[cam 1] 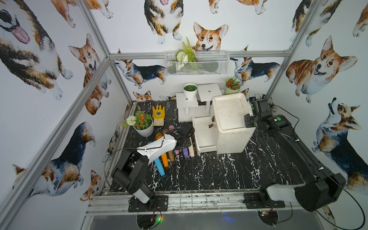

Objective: Take the microphone out of the drawer
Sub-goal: Place the microphone at the center of the board, then close the drawer in the storage box.

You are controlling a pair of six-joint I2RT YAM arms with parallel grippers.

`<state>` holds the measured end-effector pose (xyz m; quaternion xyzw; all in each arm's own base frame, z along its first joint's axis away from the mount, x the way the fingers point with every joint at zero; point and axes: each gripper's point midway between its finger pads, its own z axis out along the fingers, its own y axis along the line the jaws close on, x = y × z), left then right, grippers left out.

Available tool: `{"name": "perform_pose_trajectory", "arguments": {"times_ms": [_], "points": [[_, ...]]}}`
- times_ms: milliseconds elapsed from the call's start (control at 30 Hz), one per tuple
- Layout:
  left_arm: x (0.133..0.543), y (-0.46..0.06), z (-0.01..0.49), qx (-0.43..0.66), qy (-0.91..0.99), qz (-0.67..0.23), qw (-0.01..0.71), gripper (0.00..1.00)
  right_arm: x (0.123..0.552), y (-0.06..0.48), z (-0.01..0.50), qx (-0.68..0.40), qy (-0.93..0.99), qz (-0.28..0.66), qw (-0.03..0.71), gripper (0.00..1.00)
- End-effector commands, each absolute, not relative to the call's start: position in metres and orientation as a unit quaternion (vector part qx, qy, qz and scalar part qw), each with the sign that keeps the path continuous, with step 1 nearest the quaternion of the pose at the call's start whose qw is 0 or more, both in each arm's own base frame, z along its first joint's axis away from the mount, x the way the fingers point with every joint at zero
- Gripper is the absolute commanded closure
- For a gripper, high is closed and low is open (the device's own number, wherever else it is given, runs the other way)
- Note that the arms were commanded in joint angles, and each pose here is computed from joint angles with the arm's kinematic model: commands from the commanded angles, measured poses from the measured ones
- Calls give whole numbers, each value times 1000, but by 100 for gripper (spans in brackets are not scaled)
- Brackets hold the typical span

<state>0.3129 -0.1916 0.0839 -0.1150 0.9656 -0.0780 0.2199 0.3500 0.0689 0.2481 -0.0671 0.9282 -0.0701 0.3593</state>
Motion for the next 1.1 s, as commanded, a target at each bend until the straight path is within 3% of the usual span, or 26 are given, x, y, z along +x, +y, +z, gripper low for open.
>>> {"name": "perform_pose_trajectory", "arguments": {"times_ms": [0, 267, 1067], "points": [[322, -195, 109, -97, 957, -98, 256, 59, 289, 79, 185, -142, 972, -43, 184, 74], [337, -215, 122, -92, 943, -166, 272, 100, 289, 79, 186, -141, 971, -43, 185, 74], [382, -251, 73, -103, 945, -216, 222, 100, 290, 79, 186, -144, 972, -46, 179, 74]]}}
